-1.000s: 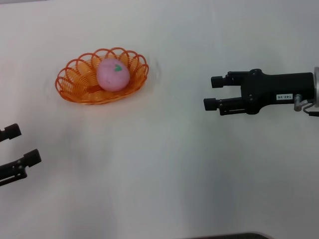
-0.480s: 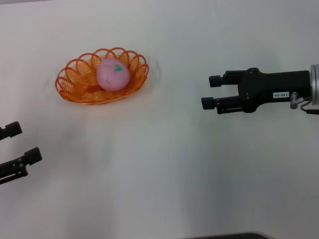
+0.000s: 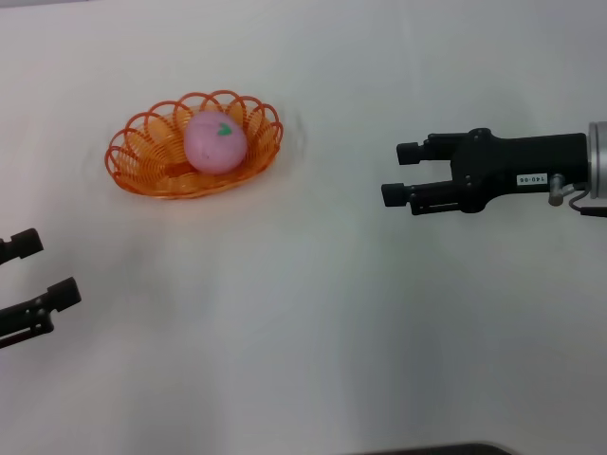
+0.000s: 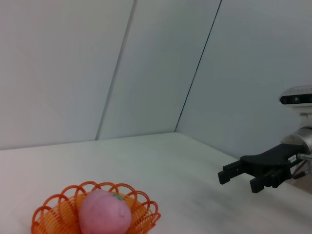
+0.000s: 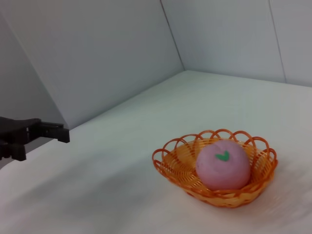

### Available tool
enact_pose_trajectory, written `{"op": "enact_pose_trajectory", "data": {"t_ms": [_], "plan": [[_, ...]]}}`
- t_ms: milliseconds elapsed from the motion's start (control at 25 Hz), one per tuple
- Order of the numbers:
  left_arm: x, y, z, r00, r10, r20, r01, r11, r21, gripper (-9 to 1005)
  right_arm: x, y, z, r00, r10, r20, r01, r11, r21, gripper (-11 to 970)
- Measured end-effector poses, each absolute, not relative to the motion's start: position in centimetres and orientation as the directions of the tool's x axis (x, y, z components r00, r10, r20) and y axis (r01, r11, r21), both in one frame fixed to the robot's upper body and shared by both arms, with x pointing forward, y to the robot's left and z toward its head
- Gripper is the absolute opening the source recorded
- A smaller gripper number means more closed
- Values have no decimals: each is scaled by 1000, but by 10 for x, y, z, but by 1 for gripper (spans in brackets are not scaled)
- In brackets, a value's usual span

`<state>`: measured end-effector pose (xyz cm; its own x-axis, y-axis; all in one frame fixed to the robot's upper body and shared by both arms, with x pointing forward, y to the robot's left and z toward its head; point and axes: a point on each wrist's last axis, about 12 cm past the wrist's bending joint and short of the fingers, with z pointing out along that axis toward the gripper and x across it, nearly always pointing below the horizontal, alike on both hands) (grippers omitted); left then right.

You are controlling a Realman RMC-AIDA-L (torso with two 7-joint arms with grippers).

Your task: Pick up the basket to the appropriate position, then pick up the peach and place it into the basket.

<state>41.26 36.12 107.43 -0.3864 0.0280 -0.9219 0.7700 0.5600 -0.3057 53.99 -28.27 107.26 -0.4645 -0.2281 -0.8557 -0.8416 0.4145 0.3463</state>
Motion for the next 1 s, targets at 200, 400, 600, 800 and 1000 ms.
{"op": "enact_pose_trajectory", "data": {"t_ms": [200, 400, 600, 800, 1000], "plan": [[414, 361, 1075, -392, 26, -919, 770, 557, -312, 887, 541, -281, 1072, -463, -232, -855, -842, 417, 343, 825], [415, 361, 1075, -392, 29, -920, 771, 555, -311, 888, 543, -279, 1073, -461, -234, -856, -844, 414, 341, 825], [415, 361, 1076, -392, 31, -919, 772, 555, -311, 887, 544, -277, 1073, -458, -236, -857, -844, 417, 337, 825], [416, 361, 1076, -391, 32, -920, 774, 553, -310, 888, 546, -276, 1073, -461, -244, -853, -845, 415, 337, 825], [416, 360, 1076, -391, 30, -920, 774, 551, -311, 888, 546, -273, 1071, -470, -262, -843, -844, 412, 343, 825]]}}
